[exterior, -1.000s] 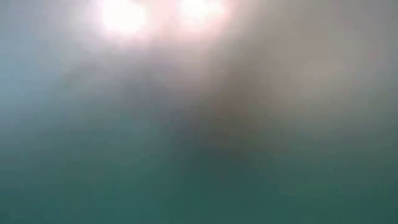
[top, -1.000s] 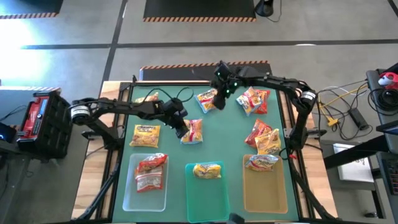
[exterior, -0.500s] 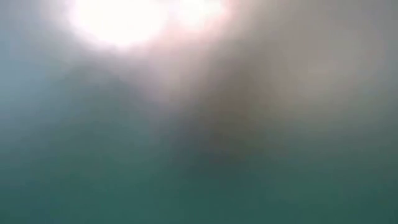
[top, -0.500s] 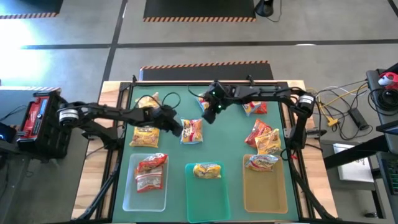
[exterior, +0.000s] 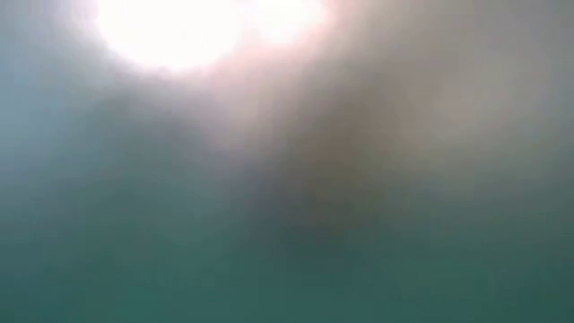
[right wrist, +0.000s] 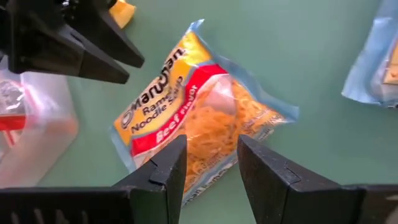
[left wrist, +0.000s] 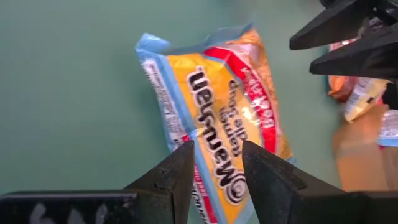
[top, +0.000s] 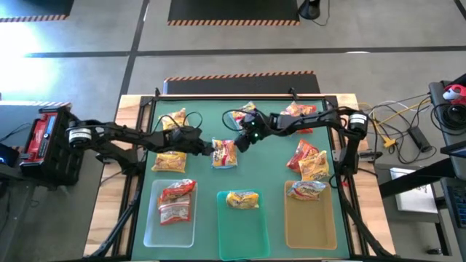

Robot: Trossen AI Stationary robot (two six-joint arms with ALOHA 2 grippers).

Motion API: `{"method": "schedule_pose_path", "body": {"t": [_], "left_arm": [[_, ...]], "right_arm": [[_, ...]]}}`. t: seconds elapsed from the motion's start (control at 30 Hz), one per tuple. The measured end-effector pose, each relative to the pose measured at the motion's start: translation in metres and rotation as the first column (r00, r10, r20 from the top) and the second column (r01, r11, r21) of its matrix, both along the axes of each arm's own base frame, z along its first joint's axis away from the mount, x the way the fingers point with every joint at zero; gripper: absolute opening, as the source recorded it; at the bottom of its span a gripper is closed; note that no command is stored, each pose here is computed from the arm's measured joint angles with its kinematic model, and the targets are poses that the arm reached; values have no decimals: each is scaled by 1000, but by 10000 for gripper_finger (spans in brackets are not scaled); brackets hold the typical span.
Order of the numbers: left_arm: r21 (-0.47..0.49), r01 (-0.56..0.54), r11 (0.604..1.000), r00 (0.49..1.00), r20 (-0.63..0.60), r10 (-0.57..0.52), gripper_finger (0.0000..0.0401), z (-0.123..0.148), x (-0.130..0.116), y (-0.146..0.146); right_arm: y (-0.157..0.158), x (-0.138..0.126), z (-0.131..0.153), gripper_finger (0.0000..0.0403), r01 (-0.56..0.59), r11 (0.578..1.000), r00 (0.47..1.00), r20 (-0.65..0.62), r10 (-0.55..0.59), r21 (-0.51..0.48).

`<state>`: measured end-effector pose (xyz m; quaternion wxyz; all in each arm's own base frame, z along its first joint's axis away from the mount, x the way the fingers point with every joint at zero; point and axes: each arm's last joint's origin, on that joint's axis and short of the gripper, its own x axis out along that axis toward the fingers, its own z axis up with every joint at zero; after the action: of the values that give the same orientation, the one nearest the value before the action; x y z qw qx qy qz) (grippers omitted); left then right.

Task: Sort Maruchan noodles
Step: Put the blue noodle pack into the yellow bin

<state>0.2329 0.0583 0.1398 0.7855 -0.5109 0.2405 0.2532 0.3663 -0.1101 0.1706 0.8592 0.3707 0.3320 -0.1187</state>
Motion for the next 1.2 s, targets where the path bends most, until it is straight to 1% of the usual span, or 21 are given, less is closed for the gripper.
{"method": "schedule_pose_path", "body": {"t": [0.13, 0.23, 0.33, 0.43, 0.57, 0.77, 0.9, 1.07, 1.2], "left_arm": [[9, -9, 1000, 1000, 1, 9, 118, 1, 1, 1], [14, -11, 1000, 1000, 6, 11, 120, 3, 2, 1], [24, -3, 1000, 1000, 5, 3, 130, 3, 2, 1], [23, -3, 1000, 1000, 0, 3, 145, 3, 2, 1], [25, -1, 1000, 1000, 0, 1, 167, 3, 2, 1], [30, -7, 1000, 1000, -3, 7, 199, 2, 2, 1], [34, -12, 999, 1000, -4, 12, 214, 2, 2, 1], [28, -14, 1000, 1000, -15, 14, 224, 2, 1, 1], [19, -21, 1000, 1000, -13, 21, 226, 1, 1, 1]], "right_arm": [[5, -4, -10, 130, 50, 999, 999, -3, -50, 8], [7, -3, -11, 130, 61, 998, 997, 51, -62, 17], [10, -4, -14, 130, 79, 996, 994, 79, -82, 39], [10, -3, -17, 130, 108, 994, 990, 86, -110, 27], [11, 6, -32, 130, 127, 991, 990, 62, -129, 35], [13, 22, -49, 130, 121, 991, 992, 26, -122, 56], [13, 23, -55, 130, 116, 990, 993, -8, -116, 85], [14, 18, -56, 130, 107, 991, 993, -60, -102, 83], [14, 18, -59, 130, 99, 992, 993, -74, -93, 78]]}}
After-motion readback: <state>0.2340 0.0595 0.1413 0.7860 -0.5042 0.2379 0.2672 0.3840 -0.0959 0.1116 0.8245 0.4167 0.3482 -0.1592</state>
